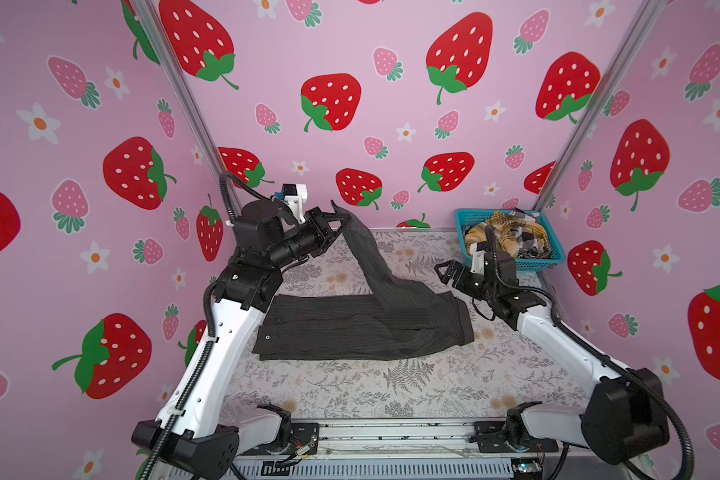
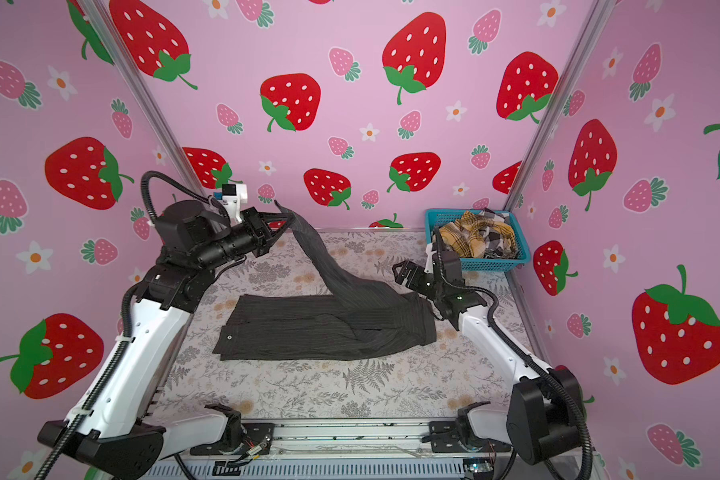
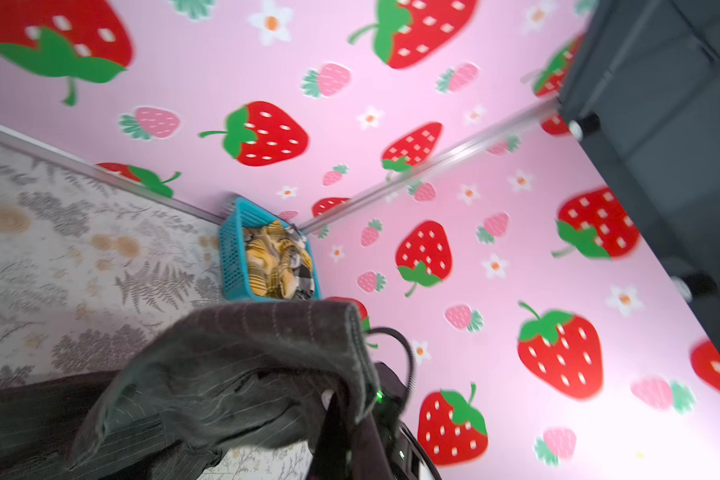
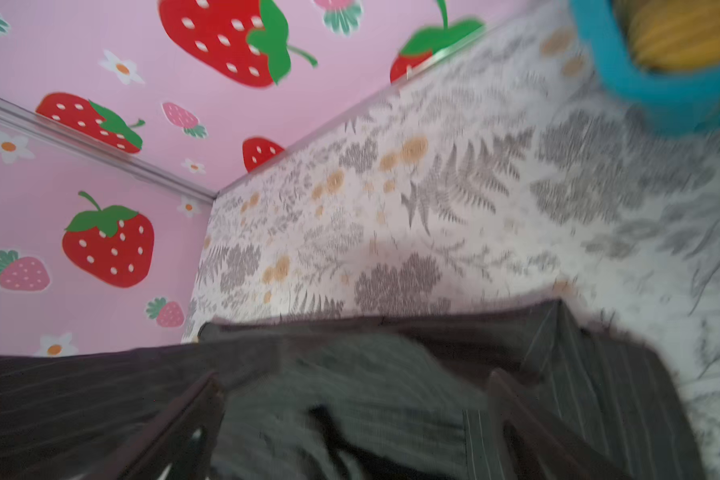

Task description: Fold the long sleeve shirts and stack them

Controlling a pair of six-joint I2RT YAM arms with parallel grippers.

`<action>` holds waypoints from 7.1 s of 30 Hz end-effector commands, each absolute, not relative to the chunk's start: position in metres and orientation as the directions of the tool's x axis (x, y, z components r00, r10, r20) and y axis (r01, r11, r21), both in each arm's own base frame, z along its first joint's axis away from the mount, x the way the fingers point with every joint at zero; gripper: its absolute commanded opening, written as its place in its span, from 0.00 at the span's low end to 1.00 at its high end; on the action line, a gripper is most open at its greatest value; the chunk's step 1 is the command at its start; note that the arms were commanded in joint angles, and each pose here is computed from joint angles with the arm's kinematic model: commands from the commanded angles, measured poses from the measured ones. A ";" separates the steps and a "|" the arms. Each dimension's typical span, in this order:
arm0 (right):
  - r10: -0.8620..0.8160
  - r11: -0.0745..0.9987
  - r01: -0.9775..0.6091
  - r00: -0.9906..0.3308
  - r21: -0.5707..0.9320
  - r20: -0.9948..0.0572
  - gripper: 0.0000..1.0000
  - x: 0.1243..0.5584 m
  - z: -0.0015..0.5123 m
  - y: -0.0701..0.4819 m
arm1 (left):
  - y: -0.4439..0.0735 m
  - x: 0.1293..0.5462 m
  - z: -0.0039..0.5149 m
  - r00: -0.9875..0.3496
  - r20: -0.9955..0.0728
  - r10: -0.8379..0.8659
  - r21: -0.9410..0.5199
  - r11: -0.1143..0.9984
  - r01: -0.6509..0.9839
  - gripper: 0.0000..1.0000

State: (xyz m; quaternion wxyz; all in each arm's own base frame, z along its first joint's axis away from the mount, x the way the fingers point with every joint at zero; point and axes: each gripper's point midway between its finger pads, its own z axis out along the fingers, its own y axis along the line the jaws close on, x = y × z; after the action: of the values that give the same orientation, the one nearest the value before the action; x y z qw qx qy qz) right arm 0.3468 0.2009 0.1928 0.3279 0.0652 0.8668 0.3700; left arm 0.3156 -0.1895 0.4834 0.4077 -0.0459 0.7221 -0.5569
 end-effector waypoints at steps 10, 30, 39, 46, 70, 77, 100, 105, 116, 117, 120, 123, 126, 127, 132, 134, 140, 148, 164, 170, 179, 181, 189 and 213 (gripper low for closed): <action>0.493 0.436 0.246 -0.870 0.866 -0.001 0.95 0.334 0.118 0.209 | -0.202 0.262 0.462 -0.728 -0.580 -0.366 -0.814 0.296 0.500 0.00; 0.533 0.462 0.446 -0.831 0.767 0.162 0.83 0.287 0.077 0.190 | -0.196 0.230 0.469 -0.656 -0.668 -0.352 -0.744 0.275 0.609 0.00; 0.541 0.485 0.429 -0.832 0.762 0.124 0.66 0.305 0.072 0.192 | -0.196 0.236 0.469 -0.654 -0.653 -0.382 -0.756 0.264 0.599 0.00; 0.549 0.544 0.438 -0.831 0.716 0.091 0.57 0.322 0.052 0.185 | -0.195 0.237 0.471 -0.653 -0.650 -0.389 -0.757 0.268 0.595 0.00; 0.548 0.560 0.415 -0.834 0.717 0.055 0.73 0.313 0.059 0.178 | -0.173 0.254 0.486 -0.594 -0.620 -0.512 -0.776 0.290 0.560 0.00; 0.558 0.533 0.421 -0.827 0.734 0.069 0.55 0.324 0.059 0.184 | -0.173 0.258 0.484 -0.599 -0.605 -0.525 -0.787 0.278 0.551 0.00; 0.585 0.498 0.390 -0.810 0.775 0.032 0.00 0.385 0.080 0.189 | -0.104 0.411 0.419 -0.632 -0.468 -0.618 -0.876 0.416 0.242 0.00; 0.610 0.470 0.407 -0.791 0.783 0.045 0.00 0.369 0.061 0.184 | -0.078 0.430 0.405 -0.592 -0.564 -0.575 -0.824 0.438 0.359 0.00; 0.585 0.439 0.381 -0.808 0.814 0.062 0.00 0.343 0.017 0.189 | -0.002 0.446 0.175 -0.657 -0.265 -0.705 -0.955 0.286 0.079 0.00; 0.579 0.446 0.372 -0.814 0.814 0.054 0.00 0.343 0.017 0.190 | 0.001 0.447 0.170 -0.657 -0.260 -0.708 -0.956 0.284 0.073 0.00; 0.571 0.452 0.351 -0.820 0.820 0.037 0.00 0.346 0.022 0.191 | 0.002 0.446 0.161 -0.671 -0.293 -0.681 -0.933 0.356 0.047 0.00; 0.573 0.451 0.350 -0.819 0.821 0.033 0.00 0.347 0.023 0.191 | 0.001 0.447 0.167 -0.692 -0.297 -0.658 -0.930 0.365 0.052 0.00; 0.580 0.445 0.360 -0.813 0.820 0.042 0.00 0.348 0.021 0.191 | 0.006 0.450 0.172 -0.705 -0.276 -0.653 -0.934 0.355 0.036 0.00; 0.582 0.445 0.361 -0.812 0.820 0.042 0.00 0.348 0.020 0.191 | 0.010 0.450 0.174 -0.700 -0.274 -0.659 -0.934 0.356 0.030 0.00; 0.588 0.442 0.354 -0.808 0.824 0.031 0.00 0.347 0.019 0.189 | 0.029 0.443 0.169 -0.673 -0.238 -0.700 -0.938 0.345 -0.028 0.00; 0.591 0.448 0.359 -0.806 0.819 0.031 0.00 0.346 0.016 0.187 | 0.039 0.435 0.146 -0.668 -0.192 -0.719 -0.922 0.365 -0.129 0.00; 0.582 0.462 0.345 -0.813 0.817 0.015 0.00 0.344 0.015 0.187 | 0.049 0.418 0.109 -0.621 -0.040 -0.782 -0.910 0.286 -0.302 0.00; 0.560 0.485 0.338 -0.828 0.806 0.010 0.00 0.352 0.014 0.190 | 0.050 0.392 0.110 -0.487 0.127 -0.864 -0.826 0.180 -0.534 0.00; 0.508 0.556 0.293 -0.861 0.778 -0.039 0.00 0.372 0.024 0.192 | 0.056 0.327 0.079 -0.279 0.324 -0.904 -0.567 0.051 -0.822 0.00; 0.500 0.554 0.286 -0.865 0.782 -0.038 0.00 0.375 0.024 0.195 | 0.067 0.334 0.080 -0.250 0.316 -0.915 -0.550 0.038 -0.834 0.00; 0.429 0.583 0.163 -0.894 0.796 -0.131 0.73 0.379 0.062 0.200 | 0.072 0.347 0.067 -0.269 0.309 -0.912 -0.577 0.045 -0.816 0.60; 0.395 0.628 0.128 -0.902 0.768 -0.173 0.79 0.377 0.072 0.196 | 0.075 0.347 0.080 -0.284 0.267 -0.921 -0.590 0.077 -0.804 0.64; 0.220 0.803 0.012 -0.935 0.595 -0.279 0.70 0.356 0.083 0.180 | 0.108 0.318 0.137 -0.329 -0.022 -0.944 -0.489 0.297 -0.820 0.70; -0.224 0.782 -0.369 -0.918 0.502 -0.327 0.13 0.331 0.077 0.286 | -0.002 0.367 0.084 -0.664 0.032 -0.747 -0.587 0.523 -0.617 0.00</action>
State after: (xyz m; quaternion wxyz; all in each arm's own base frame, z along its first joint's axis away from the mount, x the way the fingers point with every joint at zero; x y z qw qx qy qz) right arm 0.3376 0.2918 0.0522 0.1038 -0.1354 0.9411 0.2919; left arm 0.3607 -0.0048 0.0897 0.1084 -0.3925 0.8688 -0.2818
